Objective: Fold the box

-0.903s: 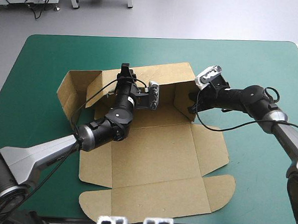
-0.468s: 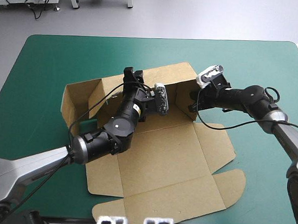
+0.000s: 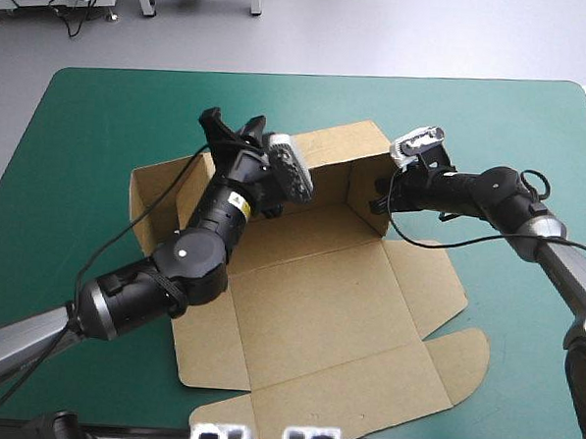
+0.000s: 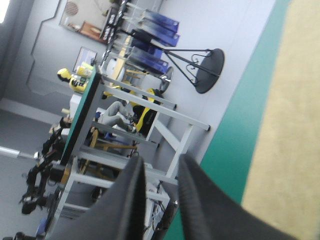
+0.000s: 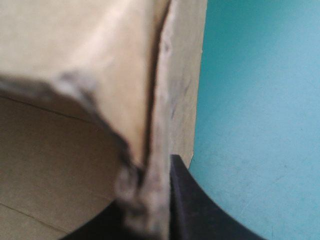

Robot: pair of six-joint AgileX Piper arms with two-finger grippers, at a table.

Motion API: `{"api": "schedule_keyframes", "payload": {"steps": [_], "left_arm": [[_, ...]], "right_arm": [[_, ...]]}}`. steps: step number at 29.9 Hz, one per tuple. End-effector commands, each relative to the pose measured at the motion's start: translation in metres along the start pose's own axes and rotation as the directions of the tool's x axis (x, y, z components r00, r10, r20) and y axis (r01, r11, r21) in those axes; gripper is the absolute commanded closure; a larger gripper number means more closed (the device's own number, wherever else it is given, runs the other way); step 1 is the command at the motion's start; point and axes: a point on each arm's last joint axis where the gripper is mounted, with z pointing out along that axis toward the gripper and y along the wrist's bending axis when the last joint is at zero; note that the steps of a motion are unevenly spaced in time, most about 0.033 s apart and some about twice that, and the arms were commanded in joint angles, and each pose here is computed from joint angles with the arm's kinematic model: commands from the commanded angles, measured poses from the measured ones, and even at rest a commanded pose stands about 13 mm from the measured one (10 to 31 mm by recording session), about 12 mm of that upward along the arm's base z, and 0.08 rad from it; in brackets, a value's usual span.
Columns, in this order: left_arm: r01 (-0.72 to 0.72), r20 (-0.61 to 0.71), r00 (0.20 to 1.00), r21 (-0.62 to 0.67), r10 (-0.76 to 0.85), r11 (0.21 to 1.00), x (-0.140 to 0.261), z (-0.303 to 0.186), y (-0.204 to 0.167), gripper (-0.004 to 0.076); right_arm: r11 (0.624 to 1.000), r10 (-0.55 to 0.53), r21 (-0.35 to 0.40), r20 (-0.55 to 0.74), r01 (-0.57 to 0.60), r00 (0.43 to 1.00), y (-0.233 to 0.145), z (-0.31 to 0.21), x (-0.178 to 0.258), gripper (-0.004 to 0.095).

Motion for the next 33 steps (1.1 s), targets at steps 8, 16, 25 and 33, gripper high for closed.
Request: {"api": "schedule_keyframes", "payload": {"steps": [8,16,25,33], "left_arm": [[0.451,-0.085,0.868,-0.271,-0.488,0.85,0.059,0.015,0.125,0.0724],[0.682,-0.269,0.598,-0.324,-0.755,0.655,0.142,0.019,0.154,0.0724],[0.817,-0.4,0.376,-0.282,-0.836,0.502,0.189,0.007,0.156,0.0724],[0.854,-0.514,0.325,-0.201,-0.794,0.48,0.187,0.004,0.143,0.0724]], "right_arm": [[1.0,0.002,0.002,-0.004,-0.002,1.0,0.047,-0.034,-0.029,0.0911],[0.998,0.058,0.026,-0.222,-0.053,0.973,0.055,-0.058,-0.04,0.0911],[0.988,0.068,0.156,-0.366,-0.011,0.928,0.037,-0.051,-0.05,0.0913],[0.985,0.009,0.158,-0.42,0.063,0.908,0.014,0.008,-0.036,0.0912]]}}
